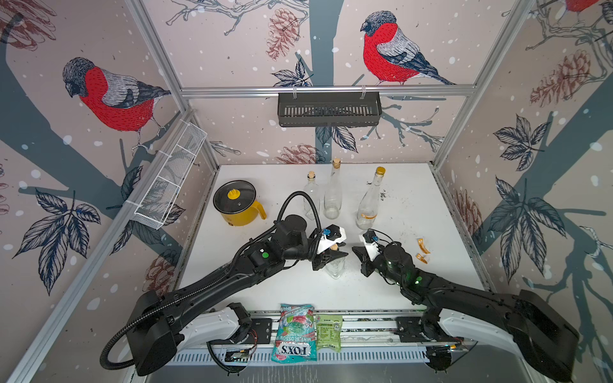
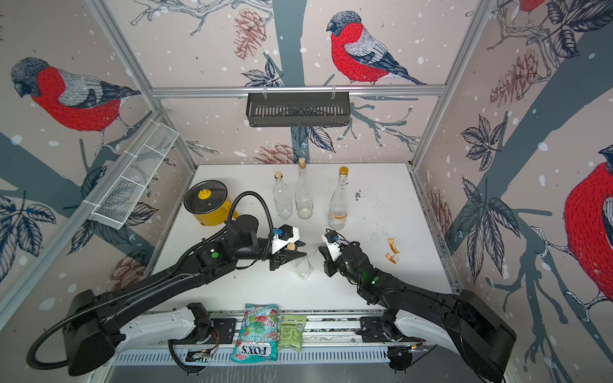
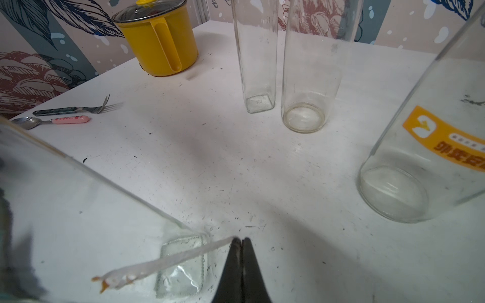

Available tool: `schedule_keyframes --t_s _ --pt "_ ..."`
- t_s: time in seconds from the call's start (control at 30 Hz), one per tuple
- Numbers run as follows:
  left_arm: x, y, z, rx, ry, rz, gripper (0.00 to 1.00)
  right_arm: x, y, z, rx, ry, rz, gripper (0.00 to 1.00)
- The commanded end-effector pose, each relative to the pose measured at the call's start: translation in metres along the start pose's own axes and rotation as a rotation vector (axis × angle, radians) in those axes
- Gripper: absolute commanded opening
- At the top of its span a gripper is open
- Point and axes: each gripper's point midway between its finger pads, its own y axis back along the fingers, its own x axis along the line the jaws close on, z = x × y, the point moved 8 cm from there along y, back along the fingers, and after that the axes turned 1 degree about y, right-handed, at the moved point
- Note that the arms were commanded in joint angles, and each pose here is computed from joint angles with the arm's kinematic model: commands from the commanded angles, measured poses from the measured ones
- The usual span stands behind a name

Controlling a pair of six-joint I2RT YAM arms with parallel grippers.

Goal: Remove the label from the bottle
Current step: Tear open the label from the bottle.

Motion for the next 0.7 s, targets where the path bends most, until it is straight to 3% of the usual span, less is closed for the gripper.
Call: schedule_keyframes --t_s 0.0,0.53,0.67 --pt "-0.0079 0.0001 -0.0072 0.036 0.026 -0.058 0.00 -0.0009 -0.0002 0.0076 -0.037 0.002 -0.013 0.01" --pt "-0.0087 -0.0007 -0.0068 0.040 0.023 -0.066 0.00 -0.0040 -0.0007 0.0083 -0.044 -0.002 -0.026 0.01" --pt "-0.0044 0.0005 -0.0048 0.040 0.024 -0.016 0.00 -0.0050 -0.0011 0.0072 -0.026 -0.010 -0.027 0.01"
